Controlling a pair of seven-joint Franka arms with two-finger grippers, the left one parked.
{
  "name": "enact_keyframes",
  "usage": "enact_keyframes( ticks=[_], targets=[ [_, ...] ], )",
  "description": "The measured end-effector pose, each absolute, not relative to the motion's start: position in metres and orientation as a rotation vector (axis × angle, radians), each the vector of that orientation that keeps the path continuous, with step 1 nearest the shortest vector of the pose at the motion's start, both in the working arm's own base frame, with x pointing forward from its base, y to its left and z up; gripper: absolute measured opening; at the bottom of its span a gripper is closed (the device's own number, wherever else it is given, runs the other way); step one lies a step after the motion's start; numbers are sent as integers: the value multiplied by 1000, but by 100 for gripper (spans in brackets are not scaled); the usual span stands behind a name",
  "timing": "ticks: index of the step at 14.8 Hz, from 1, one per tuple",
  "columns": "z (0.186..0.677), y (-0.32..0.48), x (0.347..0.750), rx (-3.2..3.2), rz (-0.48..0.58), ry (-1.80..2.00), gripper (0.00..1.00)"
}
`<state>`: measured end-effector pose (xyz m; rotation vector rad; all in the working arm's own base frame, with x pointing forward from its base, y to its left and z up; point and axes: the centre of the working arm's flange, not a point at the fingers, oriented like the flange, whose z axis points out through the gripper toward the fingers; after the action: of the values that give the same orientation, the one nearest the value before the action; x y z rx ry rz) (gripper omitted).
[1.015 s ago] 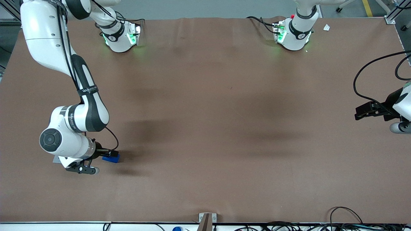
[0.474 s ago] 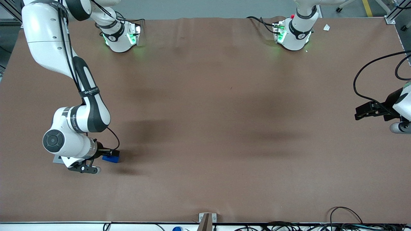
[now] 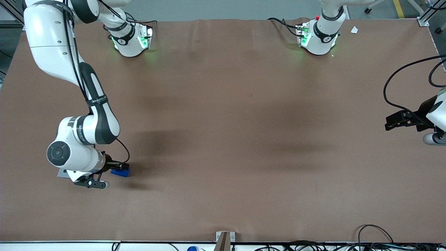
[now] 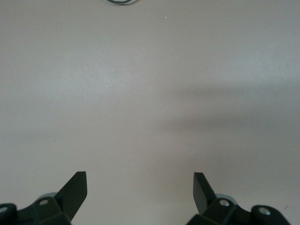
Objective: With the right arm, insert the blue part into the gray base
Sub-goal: 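Lower the right gripper around the blue block and close it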
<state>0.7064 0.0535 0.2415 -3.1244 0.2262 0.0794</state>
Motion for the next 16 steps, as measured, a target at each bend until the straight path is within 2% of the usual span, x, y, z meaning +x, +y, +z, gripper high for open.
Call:
enact_keyframes(
  ticks=[1,10,12,13,15,16],
  targets=[
    [241,53,706,-3124,80,226,82],
    [237,49,707,-3125,73,235,77],
    [237,46,707,-3124,70,240,73],
    [236,46,707,-3124,71,240,66],
    [236,46,707,-3124,71,240,58],
    [236,46,707,-3124,71,240,58]
  ],
)
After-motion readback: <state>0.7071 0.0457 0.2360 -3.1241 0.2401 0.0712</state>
